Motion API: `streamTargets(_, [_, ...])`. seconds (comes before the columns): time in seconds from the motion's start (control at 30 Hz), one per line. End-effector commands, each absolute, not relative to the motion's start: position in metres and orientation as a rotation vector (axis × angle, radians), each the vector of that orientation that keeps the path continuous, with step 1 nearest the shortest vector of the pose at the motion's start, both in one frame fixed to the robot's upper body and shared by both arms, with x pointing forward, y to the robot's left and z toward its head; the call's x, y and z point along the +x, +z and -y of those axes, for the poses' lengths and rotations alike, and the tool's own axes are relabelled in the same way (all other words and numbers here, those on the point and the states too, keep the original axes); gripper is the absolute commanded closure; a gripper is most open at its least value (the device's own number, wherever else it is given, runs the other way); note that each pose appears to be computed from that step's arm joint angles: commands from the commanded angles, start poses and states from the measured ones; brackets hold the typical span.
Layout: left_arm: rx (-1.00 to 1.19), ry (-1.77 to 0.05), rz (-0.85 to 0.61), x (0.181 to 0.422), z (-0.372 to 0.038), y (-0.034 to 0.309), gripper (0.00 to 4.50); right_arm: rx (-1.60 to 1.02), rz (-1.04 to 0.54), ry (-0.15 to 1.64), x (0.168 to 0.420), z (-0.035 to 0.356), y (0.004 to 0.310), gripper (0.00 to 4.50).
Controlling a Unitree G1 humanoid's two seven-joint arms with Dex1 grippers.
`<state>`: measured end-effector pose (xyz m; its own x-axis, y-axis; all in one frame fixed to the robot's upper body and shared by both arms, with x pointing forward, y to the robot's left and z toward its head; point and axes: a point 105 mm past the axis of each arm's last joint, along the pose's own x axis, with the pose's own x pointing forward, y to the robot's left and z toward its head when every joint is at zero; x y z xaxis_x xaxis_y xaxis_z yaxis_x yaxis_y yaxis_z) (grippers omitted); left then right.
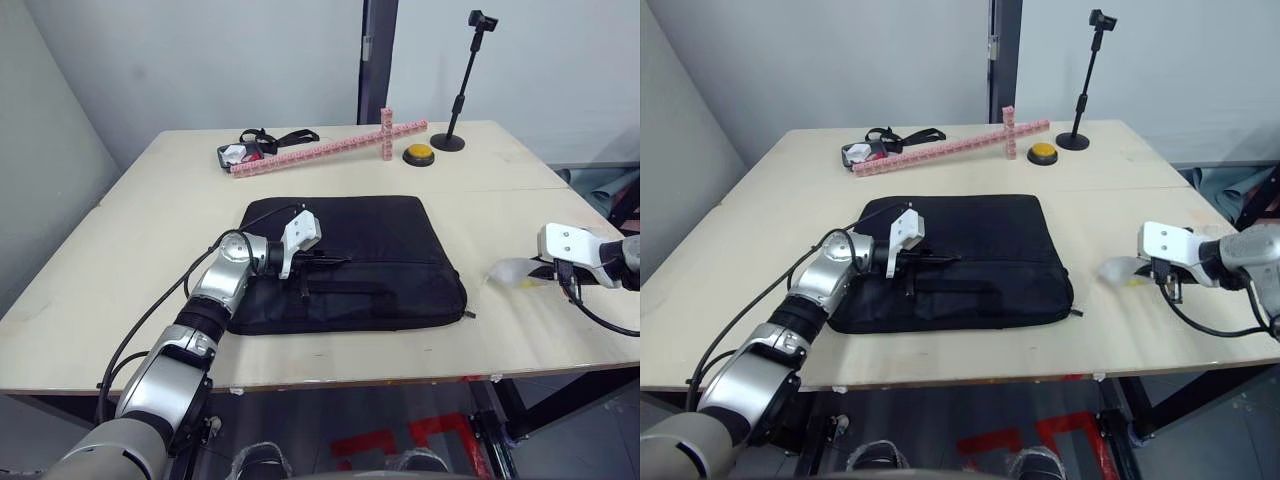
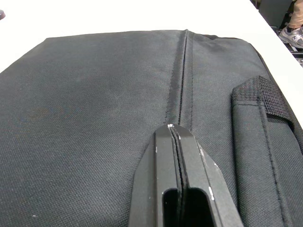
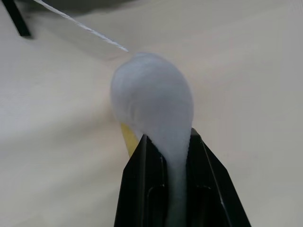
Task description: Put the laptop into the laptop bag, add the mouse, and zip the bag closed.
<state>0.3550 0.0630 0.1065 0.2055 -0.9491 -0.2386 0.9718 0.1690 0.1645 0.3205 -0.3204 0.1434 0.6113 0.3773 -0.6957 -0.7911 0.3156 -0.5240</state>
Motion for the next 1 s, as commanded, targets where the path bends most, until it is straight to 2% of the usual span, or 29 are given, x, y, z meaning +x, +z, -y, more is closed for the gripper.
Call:
streamTargets(0.03, [0.334, -1.345, -0.355, 0.343, -0.083, 0.048, 4.50, -1.006, -0.438, 0.752, 0.332, 0.322, 0.157, 4.49])
streamTargets(0.5, [0.335, -1.359, -0.364, 0.340, -0.082, 0.047, 4.50, -0.911, -0.313, 0.673, 0.359, 0.306, 0.155, 4.49])
streamTargets(1.0, [0.342, -1.372, -0.377, 0.338, -0.083, 0.045, 4.50, -0.864, -0.258, 0.574, 0.383, 0.299, 0.153, 4.49])
